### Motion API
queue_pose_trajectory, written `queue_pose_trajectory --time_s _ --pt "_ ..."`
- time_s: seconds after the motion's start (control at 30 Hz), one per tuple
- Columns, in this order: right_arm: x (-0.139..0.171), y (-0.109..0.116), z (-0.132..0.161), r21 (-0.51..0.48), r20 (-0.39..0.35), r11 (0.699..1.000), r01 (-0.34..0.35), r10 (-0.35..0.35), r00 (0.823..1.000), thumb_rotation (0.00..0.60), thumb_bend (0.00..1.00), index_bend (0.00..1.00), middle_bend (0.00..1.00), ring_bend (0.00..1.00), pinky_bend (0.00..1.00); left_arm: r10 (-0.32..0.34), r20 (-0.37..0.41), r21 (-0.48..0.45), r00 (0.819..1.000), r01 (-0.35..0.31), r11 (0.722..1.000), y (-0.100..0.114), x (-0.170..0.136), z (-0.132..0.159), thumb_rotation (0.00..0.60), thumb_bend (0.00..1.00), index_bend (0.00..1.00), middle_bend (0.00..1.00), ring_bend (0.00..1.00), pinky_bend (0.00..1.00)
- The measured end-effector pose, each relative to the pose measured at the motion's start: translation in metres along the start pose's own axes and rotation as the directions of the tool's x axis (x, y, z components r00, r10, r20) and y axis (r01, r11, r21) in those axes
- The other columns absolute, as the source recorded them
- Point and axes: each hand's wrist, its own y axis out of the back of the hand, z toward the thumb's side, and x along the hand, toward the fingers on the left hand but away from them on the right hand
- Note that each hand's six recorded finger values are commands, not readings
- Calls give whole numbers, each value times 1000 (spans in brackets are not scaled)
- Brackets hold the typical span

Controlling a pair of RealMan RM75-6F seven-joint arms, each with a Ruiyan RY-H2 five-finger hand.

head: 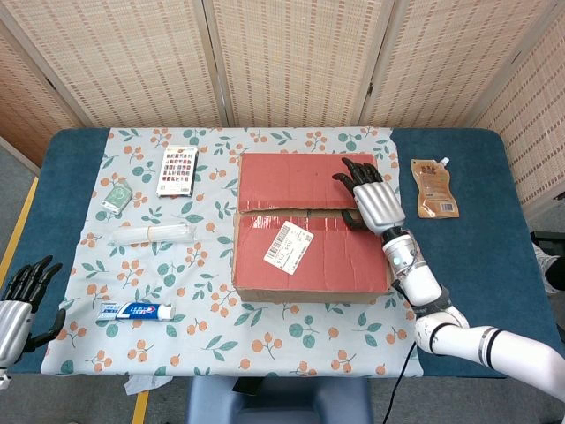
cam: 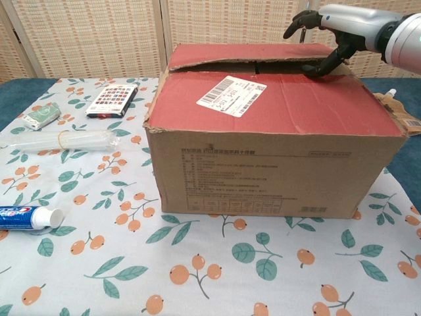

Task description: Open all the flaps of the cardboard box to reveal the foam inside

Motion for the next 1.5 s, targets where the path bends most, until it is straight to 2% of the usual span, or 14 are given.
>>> queue_pose_trajectory --time_s 0.17,0.3,0.53,0.93,1.23,1.5 --pt "-11 -1 2 6 6 1000 12 -12 1000 600 384 171 0 0 0 5 0 -18 1000 -5 1000 2 -2 -1 600 554 32 0 0 0" --pt "-24 9 6 -1 9 999 46 -46 999 600 385 171 0 0 0 -4 -2 -36 1000 4 999 2 -1 -3 600 554 32 0 0 0" --pt "-38 38 11 -36 19 994 101 -100 995 600 385 171 0 0 0 -28 -4 -66 1000 28 997 0 1 -6 600 554 34 0 0 0" --pt "-63 94 28 -33 45 983 182 -180 983 600 384 168 0 0 0 -62 -28 -91 998 59 994 -4 10 -16 600 554 34 0 0 0" --pt "-95 115 10 -13 120 978 207 -204 972 600 384 159 0 0 0 -70 -60 -118 996 62 991 -4 17 -27 600 557 34 0 0 0" --pt "-117 123 -4 17 153 974 224 -224 962 600 385 152 0 0 0 -82 -97 -103 992 72 992 -9 24 -35 600 559 35 0 0 0"
